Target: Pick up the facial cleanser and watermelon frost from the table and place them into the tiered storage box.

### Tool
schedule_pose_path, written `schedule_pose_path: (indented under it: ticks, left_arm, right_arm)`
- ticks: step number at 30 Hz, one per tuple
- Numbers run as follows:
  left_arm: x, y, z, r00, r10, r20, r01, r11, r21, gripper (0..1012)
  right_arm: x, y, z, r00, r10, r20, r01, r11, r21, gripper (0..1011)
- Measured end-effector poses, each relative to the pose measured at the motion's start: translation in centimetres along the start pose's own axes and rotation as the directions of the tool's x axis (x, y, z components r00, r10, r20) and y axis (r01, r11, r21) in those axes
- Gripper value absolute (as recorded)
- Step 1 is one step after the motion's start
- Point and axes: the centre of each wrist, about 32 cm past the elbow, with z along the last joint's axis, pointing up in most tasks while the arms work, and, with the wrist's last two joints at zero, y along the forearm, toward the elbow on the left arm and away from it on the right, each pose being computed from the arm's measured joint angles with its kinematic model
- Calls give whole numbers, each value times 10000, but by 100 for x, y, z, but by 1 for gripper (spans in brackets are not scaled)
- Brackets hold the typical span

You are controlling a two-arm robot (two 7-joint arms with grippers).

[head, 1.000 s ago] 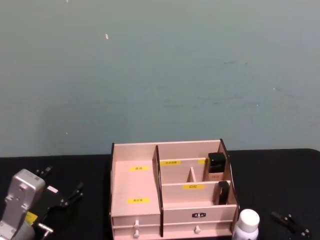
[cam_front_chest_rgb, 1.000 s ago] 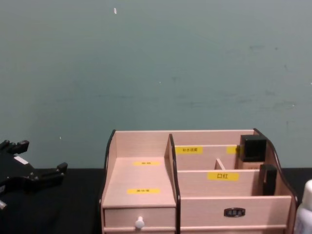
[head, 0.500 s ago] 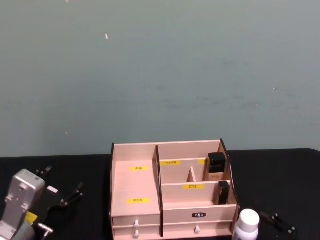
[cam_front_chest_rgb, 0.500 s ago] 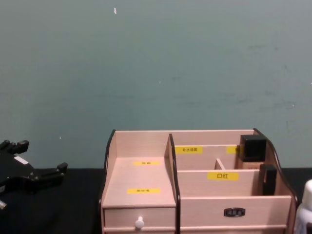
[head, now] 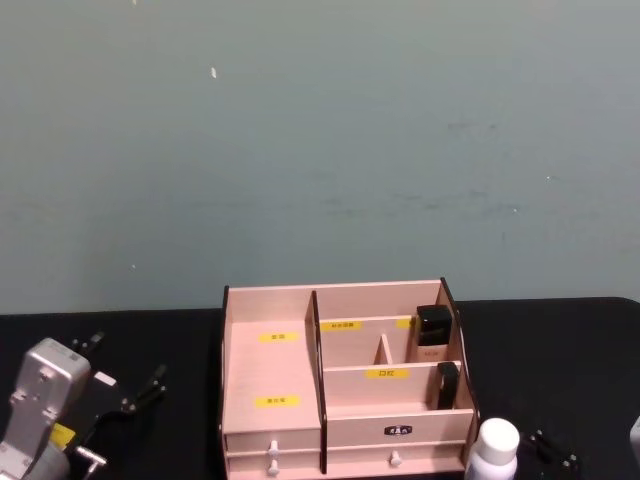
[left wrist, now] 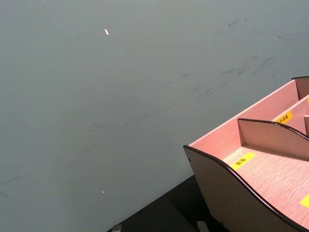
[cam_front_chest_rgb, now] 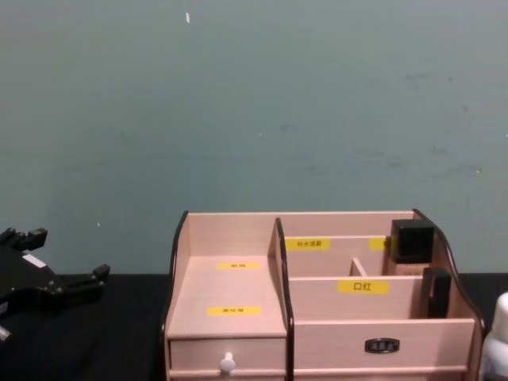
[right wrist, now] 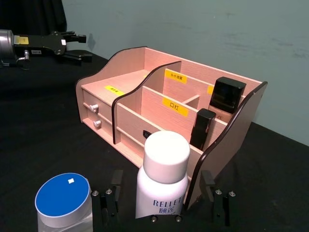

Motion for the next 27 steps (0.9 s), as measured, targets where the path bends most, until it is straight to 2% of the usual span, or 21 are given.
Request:
schedule_pose_path:
  ticks: [15, 27]
  left_arm:
    - [0, 0, 0, 10000, 0, 0, 0, 10000, 0, 1001]
    - [0, 0, 0, 10000, 0, 0, 0, 10000, 1, 1001]
  right_arm:
    - [41, 72, 2, 9996, 106, -266, -113, 9996, -253, 1002]
    - [41, 67, 2, 9996, 99, -261, -105, 9997, -240, 1002]
